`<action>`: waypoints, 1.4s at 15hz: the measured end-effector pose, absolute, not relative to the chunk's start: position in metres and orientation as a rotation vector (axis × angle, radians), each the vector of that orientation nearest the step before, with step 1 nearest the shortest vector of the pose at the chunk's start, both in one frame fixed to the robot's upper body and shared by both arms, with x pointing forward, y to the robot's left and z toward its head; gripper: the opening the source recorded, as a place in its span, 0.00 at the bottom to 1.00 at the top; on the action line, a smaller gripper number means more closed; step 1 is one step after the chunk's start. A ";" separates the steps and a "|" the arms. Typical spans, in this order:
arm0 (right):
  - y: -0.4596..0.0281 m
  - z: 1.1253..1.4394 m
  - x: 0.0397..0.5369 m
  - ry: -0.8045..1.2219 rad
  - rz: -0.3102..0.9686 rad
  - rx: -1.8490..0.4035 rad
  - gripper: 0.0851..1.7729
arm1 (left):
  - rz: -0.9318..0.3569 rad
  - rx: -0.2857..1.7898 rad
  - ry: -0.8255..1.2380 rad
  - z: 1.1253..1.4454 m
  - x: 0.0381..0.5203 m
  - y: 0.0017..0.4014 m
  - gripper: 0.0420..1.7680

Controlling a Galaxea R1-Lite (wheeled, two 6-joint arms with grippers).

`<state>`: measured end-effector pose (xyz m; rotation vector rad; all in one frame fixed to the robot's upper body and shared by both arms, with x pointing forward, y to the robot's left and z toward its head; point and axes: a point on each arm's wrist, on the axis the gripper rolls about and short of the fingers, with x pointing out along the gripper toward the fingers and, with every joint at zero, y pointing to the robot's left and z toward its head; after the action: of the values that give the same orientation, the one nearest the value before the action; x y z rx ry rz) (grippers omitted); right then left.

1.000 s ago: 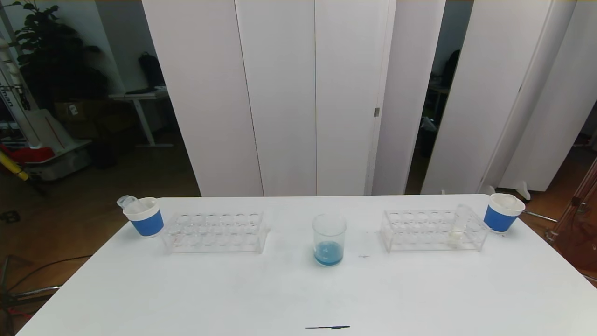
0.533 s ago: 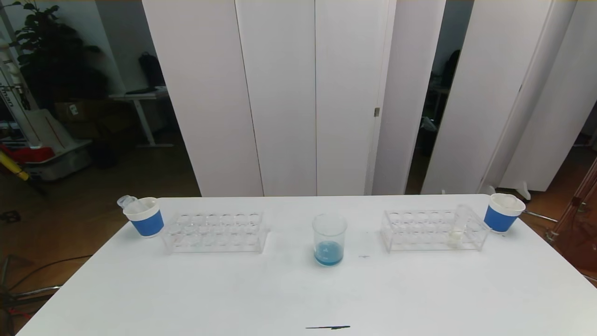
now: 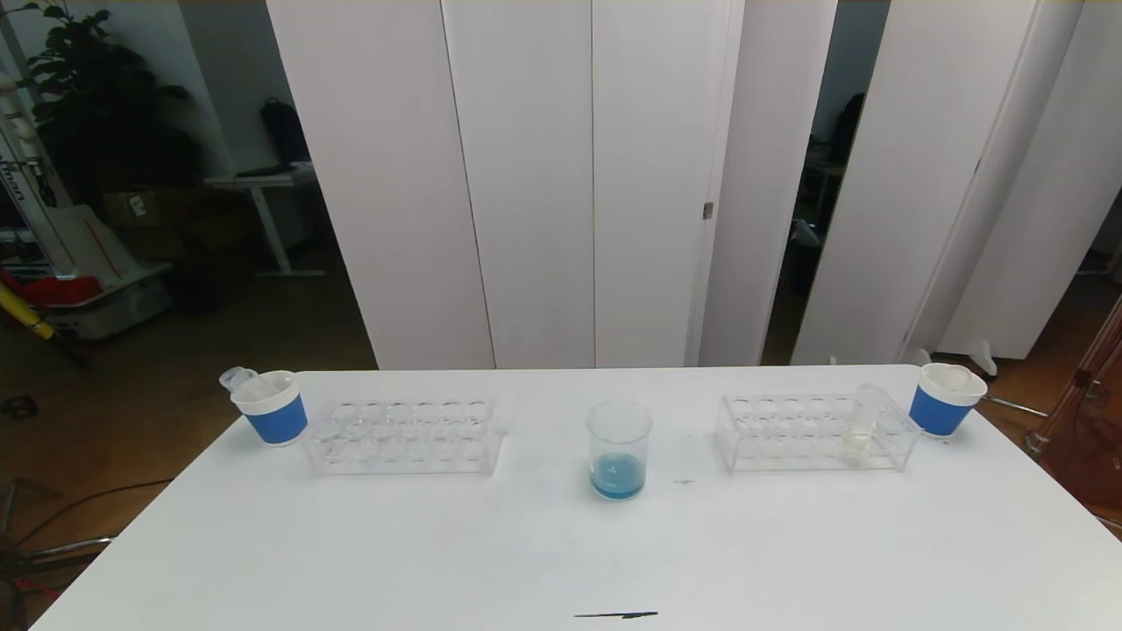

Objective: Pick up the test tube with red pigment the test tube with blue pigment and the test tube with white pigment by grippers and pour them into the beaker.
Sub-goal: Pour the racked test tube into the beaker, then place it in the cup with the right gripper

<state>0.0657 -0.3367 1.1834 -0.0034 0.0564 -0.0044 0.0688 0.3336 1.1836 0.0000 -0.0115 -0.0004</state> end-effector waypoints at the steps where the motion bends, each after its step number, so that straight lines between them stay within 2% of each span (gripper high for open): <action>1: -0.337 1.184 0.066 0.057 -0.004 -0.003 0.98 | 0.000 0.000 -0.011 1.184 0.069 0.334 0.99; 16: -0.337 1.185 0.065 0.066 -0.002 -0.003 0.98 | 0.000 0.000 -0.011 1.184 0.069 0.334 0.99; 18: -0.337 1.198 0.064 0.057 -0.017 -0.002 0.98 | 0.000 0.000 -0.010 1.184 0.069 0.334 0.99; 21: -0.337 1.241 0.064 0.017 -0.021 -0.002 0.98 | 0.000 0.000 -0.010 1.184 0.069 0.334 0.99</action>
<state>0.0641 -0.3369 1.2405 -0.0021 0.0173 -0.0206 0.0689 0.3336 1.1836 0.0000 -0.0098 -0.0004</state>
